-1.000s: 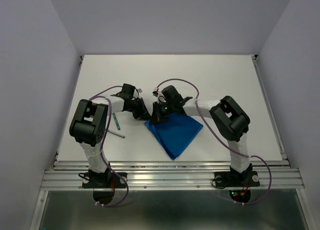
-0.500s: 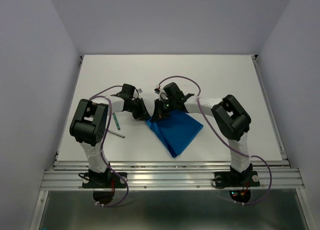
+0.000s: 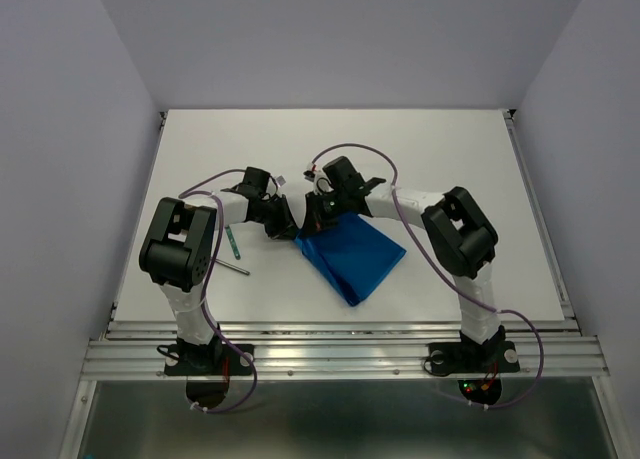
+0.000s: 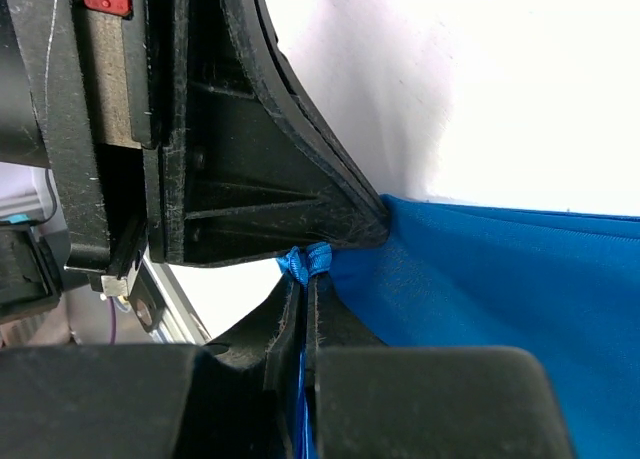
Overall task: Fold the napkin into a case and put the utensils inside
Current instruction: Fold the lower triangle-folded napkin at the center of the board.
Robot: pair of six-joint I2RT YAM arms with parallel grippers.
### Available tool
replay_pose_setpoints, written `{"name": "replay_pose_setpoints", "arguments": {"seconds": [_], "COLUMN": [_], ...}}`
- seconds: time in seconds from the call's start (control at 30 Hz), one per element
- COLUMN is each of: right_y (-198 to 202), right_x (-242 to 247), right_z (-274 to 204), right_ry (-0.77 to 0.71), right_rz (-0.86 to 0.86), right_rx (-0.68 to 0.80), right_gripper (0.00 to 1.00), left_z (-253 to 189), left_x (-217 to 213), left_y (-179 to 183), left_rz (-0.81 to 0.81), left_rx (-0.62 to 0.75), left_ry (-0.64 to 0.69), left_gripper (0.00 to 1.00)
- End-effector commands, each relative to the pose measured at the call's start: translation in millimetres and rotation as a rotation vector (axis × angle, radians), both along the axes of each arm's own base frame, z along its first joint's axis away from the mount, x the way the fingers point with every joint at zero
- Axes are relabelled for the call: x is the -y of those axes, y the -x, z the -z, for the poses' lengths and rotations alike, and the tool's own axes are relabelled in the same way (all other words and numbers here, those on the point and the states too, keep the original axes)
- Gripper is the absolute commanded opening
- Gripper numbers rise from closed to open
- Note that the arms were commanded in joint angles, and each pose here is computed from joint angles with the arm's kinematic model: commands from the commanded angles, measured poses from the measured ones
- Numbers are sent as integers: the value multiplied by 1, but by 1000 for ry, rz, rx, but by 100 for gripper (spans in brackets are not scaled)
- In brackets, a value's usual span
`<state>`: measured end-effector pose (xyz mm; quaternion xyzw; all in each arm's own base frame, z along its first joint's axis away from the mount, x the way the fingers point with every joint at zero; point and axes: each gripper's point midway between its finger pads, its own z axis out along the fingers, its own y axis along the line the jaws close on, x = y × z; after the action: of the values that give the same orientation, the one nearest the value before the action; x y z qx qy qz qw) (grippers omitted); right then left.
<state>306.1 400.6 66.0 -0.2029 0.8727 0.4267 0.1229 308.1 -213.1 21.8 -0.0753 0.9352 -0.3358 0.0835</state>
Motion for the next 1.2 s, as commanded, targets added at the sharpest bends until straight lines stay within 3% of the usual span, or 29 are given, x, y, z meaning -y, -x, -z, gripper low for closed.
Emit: {"name": "replay_pose_setpoints", "arguments": {"seconds": [0.0,0.8,1.17], "right_y": [-19,-34,-22], "right_x": [-4,11,16], "right_z": [-11,26,57], "right_ry": [-23,85,112], "right_rz": [-21,-53,-81], "right_rx": [77,117,54], "right_gripper": [1,1,1], "left_z": [11,6,-44], "left_x": [-4,-7,-33], "left_y": [17,17,-9], "left_rz": [33,41,-16], "left_rx": [-43,-23,127], "left_ry": [-27,-44,-209], "left_gripper": [7,7,9]}}
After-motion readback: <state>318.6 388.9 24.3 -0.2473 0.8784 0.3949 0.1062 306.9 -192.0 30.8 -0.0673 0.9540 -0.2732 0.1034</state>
